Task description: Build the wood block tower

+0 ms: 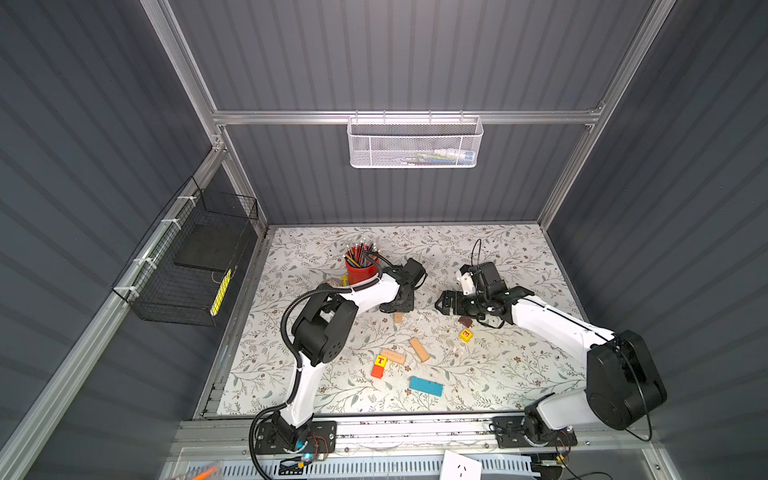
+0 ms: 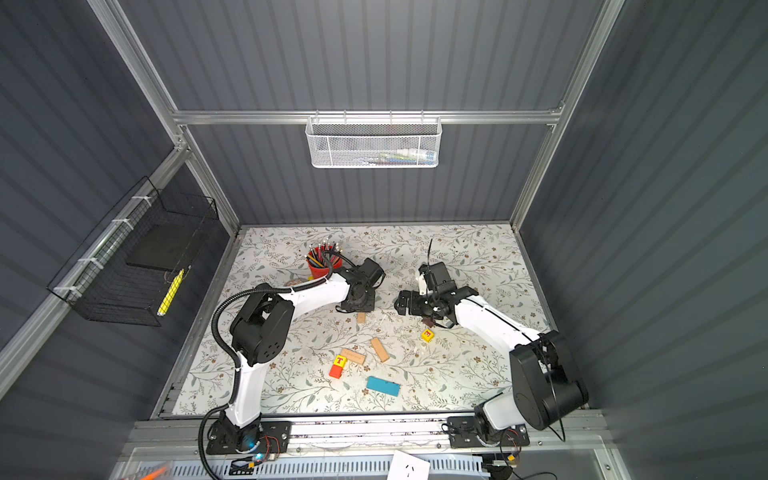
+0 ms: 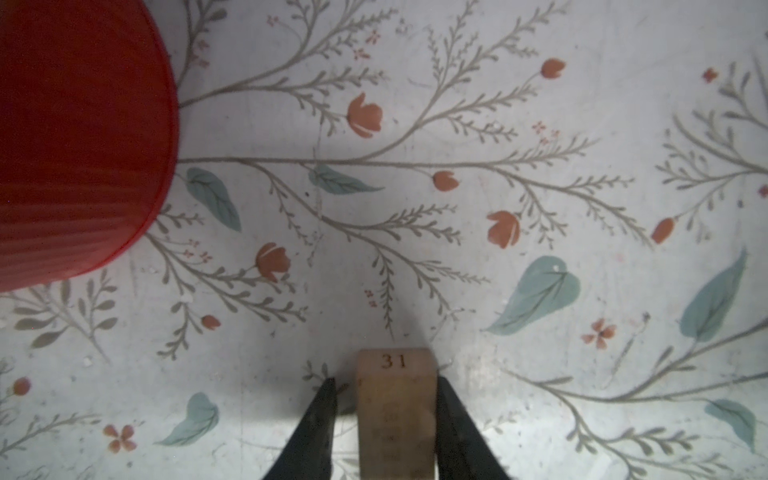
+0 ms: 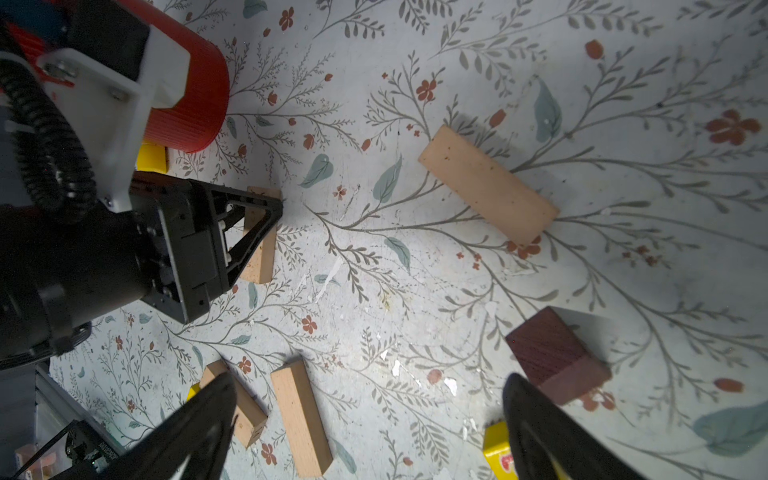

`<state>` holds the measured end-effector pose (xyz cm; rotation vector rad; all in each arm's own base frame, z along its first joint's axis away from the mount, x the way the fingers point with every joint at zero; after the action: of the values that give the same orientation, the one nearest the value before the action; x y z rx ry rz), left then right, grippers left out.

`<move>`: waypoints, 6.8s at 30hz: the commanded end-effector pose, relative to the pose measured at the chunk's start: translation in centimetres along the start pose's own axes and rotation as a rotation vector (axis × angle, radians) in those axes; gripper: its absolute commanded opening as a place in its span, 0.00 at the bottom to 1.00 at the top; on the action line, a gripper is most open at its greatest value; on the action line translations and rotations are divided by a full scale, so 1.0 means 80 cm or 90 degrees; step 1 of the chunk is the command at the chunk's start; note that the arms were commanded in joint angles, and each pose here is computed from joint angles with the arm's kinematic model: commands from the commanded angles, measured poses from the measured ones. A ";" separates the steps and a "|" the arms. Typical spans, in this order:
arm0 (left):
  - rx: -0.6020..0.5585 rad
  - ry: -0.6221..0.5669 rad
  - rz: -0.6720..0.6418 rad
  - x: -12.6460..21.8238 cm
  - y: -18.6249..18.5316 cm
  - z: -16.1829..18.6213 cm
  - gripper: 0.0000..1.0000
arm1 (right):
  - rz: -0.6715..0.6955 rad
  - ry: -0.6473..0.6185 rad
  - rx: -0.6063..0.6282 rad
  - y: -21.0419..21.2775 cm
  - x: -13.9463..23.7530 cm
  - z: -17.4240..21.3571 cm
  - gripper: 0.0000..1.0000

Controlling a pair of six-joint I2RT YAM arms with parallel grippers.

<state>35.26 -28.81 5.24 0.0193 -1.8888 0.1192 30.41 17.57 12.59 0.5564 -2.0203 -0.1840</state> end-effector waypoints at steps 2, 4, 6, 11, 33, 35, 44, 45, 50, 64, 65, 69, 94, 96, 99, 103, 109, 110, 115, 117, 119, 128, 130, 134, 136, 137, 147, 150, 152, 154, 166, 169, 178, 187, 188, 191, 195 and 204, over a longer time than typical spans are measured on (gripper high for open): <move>-0.004 0.029 -0.032 -0.005 0.010 0.014 0.38 | 0.008 -0.010 0.011 0.000 0.007 -0.011 0.99; -0.003 0.027 -0.029 -0.002 0.009 0.012 0.39 | 0.008 -0.010 0.014 0.001 0.007 -0.011 0.99; -0.003 0.028 -0.015 0.002 0.005 0.011 0.41 | 0.010 -0.009 0.017 0.000 0.007 -0.012 0.99; -0.002 0.005 0.028 0.030 -0.004 0.002 0.48 | 0.046 0.011 0.039 -0.008 0.008 -0.014 0.99; -0.056 -0.106 0.261 0.173 0.026 0.032 0.89 | 0.099 0.104 0.054 -0.036 -0.066 -0.063 0.98; -0.053 -0.120 0.269 0.178 0.032 0.035 0.94 | 0.124 0.109 0.040 -0.048 -0.072 -0.067 0.97; -0.011 -0.151 0.247 0.182 0.056 0.039 1.00 | 0.095 0.124 0.032 -0.050 -0.099 -0.068 0.94; -0.007 -0.151 0.247 0.181 0.056 0.040 1.00 | 0.093 0.129 0.030 -0.050 -0.102 -0.066 0.94; 0.012 -0.157 0.223 0.177 0.064 0.039 1.00 | 0.079 0.146 0.021 -0.049 -0.108 -0.053 0.94; 0.041 -0.172 0.214 0.177 0.074 0.039 1.00 | 0.117 0.155 0.023 -0.026 -0.084 -0.024 0.85; 0.043 -0.171 0.214 0.177 0.074 0.039 1.00 | 0.126 0.156 0.025 -0.028 -0.084 -0.024 0.84; 0.050 -0.173 0.219 0.176 0.074 0.040 1.00 | 0.165 0.160 0.048 -0.039 -0.091 -0.028 0.78; 0.094 -0.197 0.197 0.172 0.085 0.036 1.00 | 0.134 0.197 0.118 -0.026 -0.118 -0.008 0.38; 0.099 -0.198 0.196 0.173 0.087 0.036 1.00 | 0.126 0.196 0.100 -0.021 -0.115 -0.006 0.36; 0.102 -0.200 0.201 0.174 0.089 0.038 1.00 | 0.113 0.194 0.080 -0.009 -0.112 0.001 0.35; 0.115 -0.199 0.195 0.171 0.099 0.042 1.00 | 0.110 0.187 0.055 0.006 -0.109 0.005 0.34; 0.129 -0.197 0.198 0.170 0.108 0.047 1.00 | 0.100 0.182 0.045 0.039 -0.113 0.015 0.34; 0.134 -0.195 0.195 0.169 0.111 0.048 0.99 | 0.103 0.181 0.041 0.043 -0.114 0.018 0.34; 0.144 -0.184 0.202 0.165 0.116 0.054 0.99 | 0.093 0.179 0.049 0.069 -0.118 0.027 0.34; 0.150 -0.180 0.197 0.162 0.121 0.056 0.99 | 0.094 0.179 0.047 0.075 -0.122 0.031 0.33; 0.158 -0.176 0.200 0.162 0.124 0.057 0.98 | 0.087 0.184 0.043 0.082 -0.125 0.036 0.33; 0.183 -0.152 0.229 0.153 0.128 0.059 0.91 | 0.092 0.169 0.065 0.097 -0.137 0.037 0.33; 0.187 -0.147 0.237 0.151 0.126 0.059 0.88 | 0.115 0.166 0.073 0.090 -0.137 0.032 0.34; 0.190 -0.139 0.244 0.147 0.125 0.058 0.86 | 0.120 0.170 0.065 0.081 -0.142 0.024 0.33; 0.192 -0.135 0.244 0.145 0.124 0.057 0.84 | 0.113 0.169 0.066 0.083 -0.144 0.020 0.33; 0.194 -0.135 0.245 0.144 0.124 0.057 0.83 | 0.110 0.167 0.069 0.084 -0.146 0.019 0.33; 0.200 -0.121 0.254 0.137 0.121 0.055 0.76 | 0.116 0.158 0.061 0.080 -0.159 -0.003 0.29; 0.205 -0.119 0.258 0.137 0.120 0.054 0.74 | 0.097 0.169 0.054 0.087 -0.162 -0.003 0.28; 0.207 -0.118 0.263 0.137 0.119 0.053 0.73 | 0.104 0.174 0.046 0.083 -0.162 0.003 0.28; 0.212 -0.117 0.264 0.135 0.119 0.053 0.70 | 0.118 0.174 0.037 0.077 -0.161 0.007 0.28; 0.218 -0.094 0.314 0.119 0.097 0.045 0.60 | 0.025 0.136 0.017 0.099 -0.112 -0.009 0.47; 0.224 -0.087 0.327 0.111 0.091 0.042 0.58 | -0.010 0.136 -0.003 0.094 -0.111 -0.006 0.47; 0.263 -0.077 0.381 0.080 0.077 0.027 0.48 | -0.078 0.113 -0.047 0.072 -0.125 -0.012 0.43; 0.273 -0.025 0.408 0.044 0.058 0.024 0.41 | -0.100 0.127 -0.068 0.067 -0.138 -0.005 0.35; 0.274 -0.024 0.403 0.041 0.059 0.025 0.39 | -0.099 0.129 -0.068 0.066 -0.140 -0.004 0.34; 0.275 -0.013 0.403 0.032 0.057 0.028 0.39 | -0.089 0.136 -0.066 0.062 -0.144 -0.001 0.33; 0.266 -0.001 0.427 0.027 0.047 0.028 0.36 | -0.094 0.142 -0.067 0.062 -0.148 0.001 0.31; 0.260 0.026 0.446 0.014 0.036 0.029 0.29 | -0.105 0.154 -0.068 0.062 -0.155 0.007 0.26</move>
<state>32.04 -25.58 5.25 -0.3382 -1.7499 0.9550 33.44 27.55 4.77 0.6351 -1.7355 -0.3092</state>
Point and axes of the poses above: each gripper's point midway between its finger pads, its own x axis back along the fingers, its own y axis along the line the jaws close on, z = x × y, the point moved 3 cm from there along x, back along the fingers, and after that the axes turned 11 degrees about x, right-handed, at the moved point
